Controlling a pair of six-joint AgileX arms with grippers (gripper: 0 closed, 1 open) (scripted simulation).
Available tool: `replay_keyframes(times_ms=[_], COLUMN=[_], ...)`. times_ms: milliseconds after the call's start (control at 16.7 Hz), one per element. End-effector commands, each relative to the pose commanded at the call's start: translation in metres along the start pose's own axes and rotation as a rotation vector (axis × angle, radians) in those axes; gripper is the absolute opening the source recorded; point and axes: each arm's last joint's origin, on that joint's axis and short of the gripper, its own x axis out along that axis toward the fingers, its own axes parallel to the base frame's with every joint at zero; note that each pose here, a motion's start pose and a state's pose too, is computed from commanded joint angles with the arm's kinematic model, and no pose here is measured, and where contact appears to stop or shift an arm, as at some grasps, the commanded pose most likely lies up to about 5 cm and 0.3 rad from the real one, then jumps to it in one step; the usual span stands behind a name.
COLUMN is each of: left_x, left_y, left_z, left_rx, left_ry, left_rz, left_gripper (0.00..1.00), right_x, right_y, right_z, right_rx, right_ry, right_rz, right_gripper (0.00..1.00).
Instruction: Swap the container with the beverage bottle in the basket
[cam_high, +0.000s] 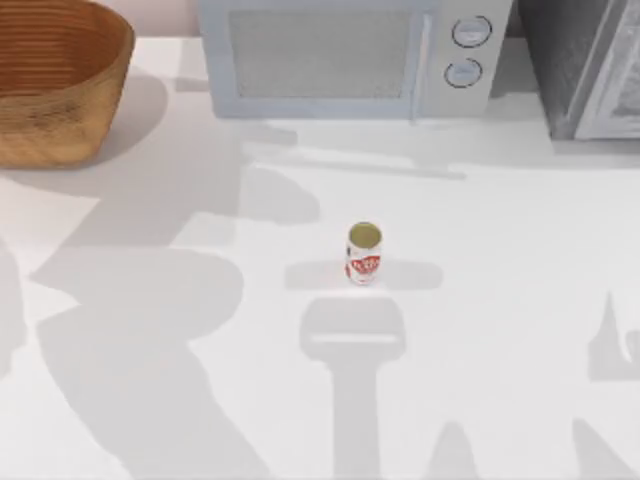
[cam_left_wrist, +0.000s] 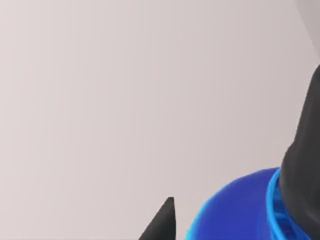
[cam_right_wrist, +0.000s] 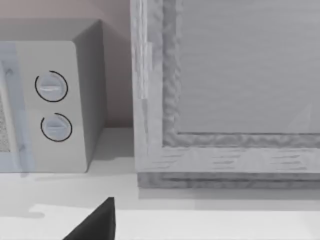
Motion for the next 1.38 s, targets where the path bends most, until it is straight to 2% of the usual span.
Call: replay_keyframes(times_ms=[300, 480, 600, 720, 1080, 1380], left_x=[0.020, 0.023, 0.024, 0.024, 0.022, 0.037], left_y=[-0.011, -0.023, -0.030, -0.033, -0.031, -0.044], left_z=[0.008, -0.006, -0.017, -0.022, -0.023, -0.034], left_rx=[-0.217, -0.374, -0.457, -0.497, -0.495, -0.502], left_ry=[0.105, 0.170, 0.203, 0.218, 0.220, 0.224], left_rz=[-0.243, -0.343, -0.384, -0.402, -0.395, -0.399], left_gripper=[0.00, 0.00, 0.00, 0.00, 0.00, 0.00], right_x=[0.000, 0.000, 0.000, 0.000, 0.000, 0.000], right_y=[0.000, 0.000, 0.000, 0.000, 0.000, 0.000], right_z=[0.000, 0.000, 0.000, 0.000, 0.000, 0.000], right_rx=[0.000, 0.000, 0.000, 0.000, 0.000, 0.000], right_ry=[0.000, 0.000, 0.000, 0.000, 0.000, 0.000], right_rz=[0.000, 0.000, 0.000, 0.000, 0.000, 0.000], right_gripper=[1.00, 1.00, 1.00, 1.00, 1.00, 1.00])
